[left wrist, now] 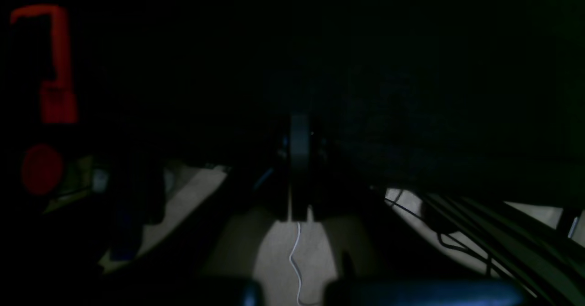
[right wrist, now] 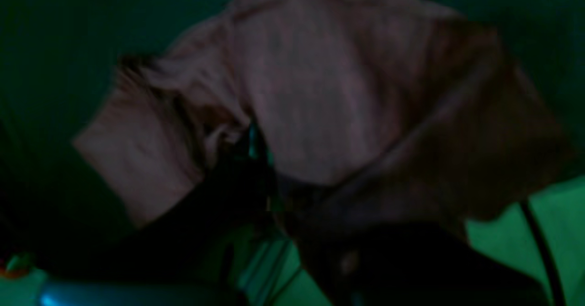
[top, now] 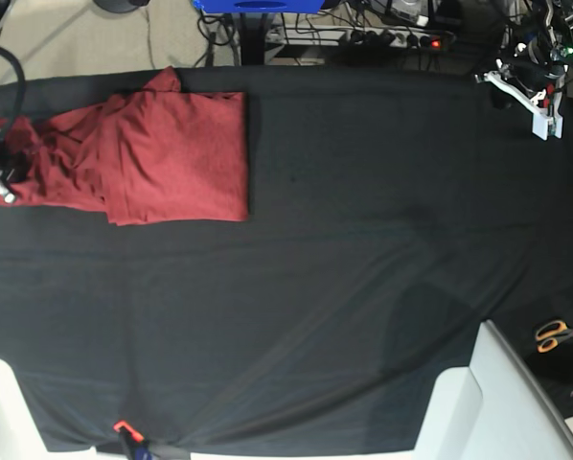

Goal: Fold the T-shirt properly
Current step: 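Press and tuck the folded red shirt with the right gripper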

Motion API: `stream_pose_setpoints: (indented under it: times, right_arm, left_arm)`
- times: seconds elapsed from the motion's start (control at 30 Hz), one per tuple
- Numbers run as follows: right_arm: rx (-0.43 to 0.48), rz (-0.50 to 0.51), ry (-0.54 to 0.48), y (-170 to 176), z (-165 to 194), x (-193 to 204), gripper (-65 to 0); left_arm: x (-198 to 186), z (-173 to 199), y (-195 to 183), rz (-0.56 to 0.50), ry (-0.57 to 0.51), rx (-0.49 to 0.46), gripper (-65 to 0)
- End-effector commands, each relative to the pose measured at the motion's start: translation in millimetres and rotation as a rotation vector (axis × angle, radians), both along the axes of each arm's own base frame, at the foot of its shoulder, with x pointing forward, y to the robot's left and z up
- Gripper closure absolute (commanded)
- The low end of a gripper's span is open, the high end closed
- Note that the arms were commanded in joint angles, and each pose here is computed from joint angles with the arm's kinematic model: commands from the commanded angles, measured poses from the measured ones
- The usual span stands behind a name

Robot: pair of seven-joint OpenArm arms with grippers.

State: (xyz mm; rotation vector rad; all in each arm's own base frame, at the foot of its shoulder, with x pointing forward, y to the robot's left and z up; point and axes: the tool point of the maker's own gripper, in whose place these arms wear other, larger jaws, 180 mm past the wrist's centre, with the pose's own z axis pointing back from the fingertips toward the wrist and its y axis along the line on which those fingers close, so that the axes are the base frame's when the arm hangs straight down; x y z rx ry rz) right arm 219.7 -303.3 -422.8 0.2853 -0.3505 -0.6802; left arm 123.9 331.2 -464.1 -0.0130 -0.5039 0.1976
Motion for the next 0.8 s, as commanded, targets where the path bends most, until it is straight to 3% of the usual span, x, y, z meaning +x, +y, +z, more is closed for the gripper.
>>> stream_pose_setpoints:
  times: [0.0,0.07,0.17,0.37,0.47,0.77]
  right_arm:
    - [-0.018,-0.008,-0.042,-3,20,11,-0.8]
    - [0.003,-0.03,-0.041,10,32,13,-0.8]
    - [0.017,0.021,-0.026,41,38,18,-0.8]
    - [0.117,0.011,0.051,103,25,14,-0.8]
    - [0.16,0.055,0.068,134,20,13,-0.8]
    - [0.174,0.134,0.136,188,15,8,-0.8]
  left_arm:
    - [5,8,7,-0.008,-0.025,0.018,0.0]
    - [5,8,7,-0.008,-0.025,0.018,0.0]
    - [5,8,7,-0.008,-0.025,0.018,0.0]
    - [5,8,7,-0.008,-0.025,0.018,0.0]
    - [5,8,7,-0.008,-0.025,0.018,0.0]
    - [5,8,7,-0.008,-0.025,0.018,0.0]
